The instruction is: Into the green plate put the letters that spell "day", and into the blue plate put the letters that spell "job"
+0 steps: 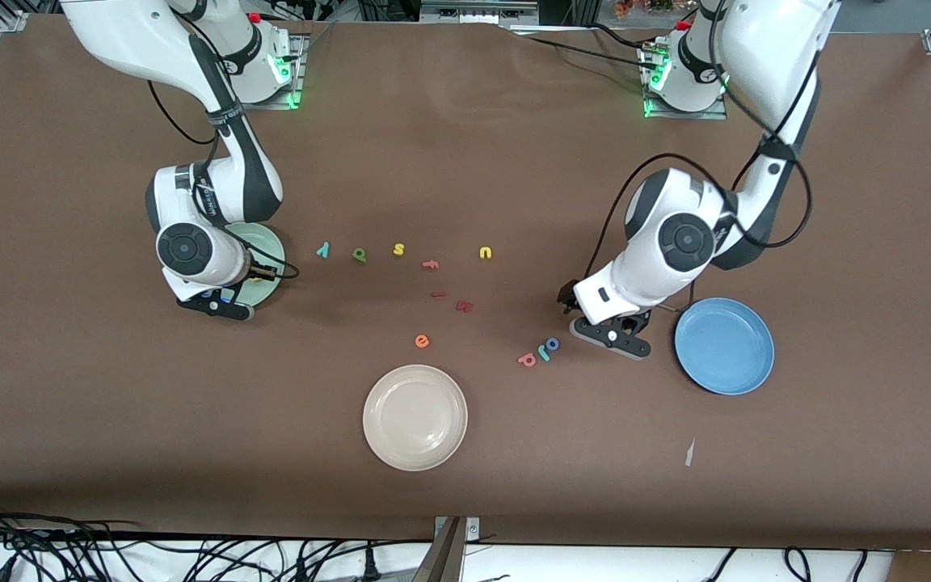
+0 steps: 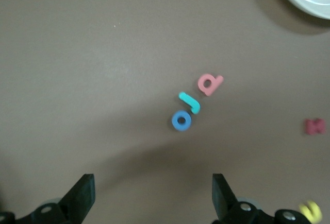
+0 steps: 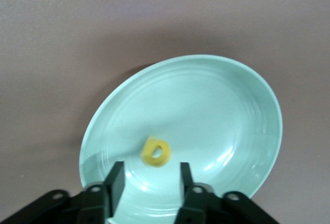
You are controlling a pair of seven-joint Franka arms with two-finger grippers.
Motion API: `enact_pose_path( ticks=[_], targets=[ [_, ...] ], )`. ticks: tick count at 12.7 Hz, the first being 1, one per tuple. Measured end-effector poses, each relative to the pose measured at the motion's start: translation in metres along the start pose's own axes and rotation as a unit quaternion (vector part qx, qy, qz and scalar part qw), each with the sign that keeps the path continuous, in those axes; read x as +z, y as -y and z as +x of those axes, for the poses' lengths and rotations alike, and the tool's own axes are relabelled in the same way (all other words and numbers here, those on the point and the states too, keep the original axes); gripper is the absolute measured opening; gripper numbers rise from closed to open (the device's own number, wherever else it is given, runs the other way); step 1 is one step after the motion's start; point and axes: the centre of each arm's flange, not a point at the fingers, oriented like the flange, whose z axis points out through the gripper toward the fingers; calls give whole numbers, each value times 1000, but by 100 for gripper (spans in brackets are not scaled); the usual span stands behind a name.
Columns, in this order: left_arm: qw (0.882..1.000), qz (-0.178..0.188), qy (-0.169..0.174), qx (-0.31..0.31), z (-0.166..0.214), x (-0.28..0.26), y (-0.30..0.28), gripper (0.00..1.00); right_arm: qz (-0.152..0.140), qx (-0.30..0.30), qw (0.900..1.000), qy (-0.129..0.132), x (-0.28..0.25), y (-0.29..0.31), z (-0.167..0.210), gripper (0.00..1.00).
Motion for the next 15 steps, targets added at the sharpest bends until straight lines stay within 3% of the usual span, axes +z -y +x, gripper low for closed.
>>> enact_pose_path(
  ticks=[3, 4, 7, 9, 10, 11, 12, 15],
  targets=[
    [1000, 10, -16, -5, 0, 51, -8, 100, 26, 3, 1000, 5, -11, 20, -10, 93],
    [1000, 12, -19, -8, -2, 63, -12, 100, 31, -1, 999, 8, -13, 30, -16, 99],
    [1000, 14, -22, -4, -3, 78, -21, 97, 49, -18, 999, 9, -10, 58, -43, 90],
    [999, 17, -27, 3, -3, 83, -29, 93, 65, -32, 997, -8, -10, 78, -67, 89],
    [999, 18, -29, 6, -3, 88, -32, 83, 72, -30, 997, -16, -9, 88, -79, 81],
    [999, 19, -31, 8, -4, 92, -35, 83, 79, -30, 996, -26, -4, 94, -88, 80],
    [999, 21, -31, 9, -4, 95, -36, 77, 87, -29, 995, -38, 5, 95, -94, 74],
    [999, 24, -33, 10, -2, 99, -35, 73, 99, -25, 993, -61, 28, 88, -103, 70]
  ],
)
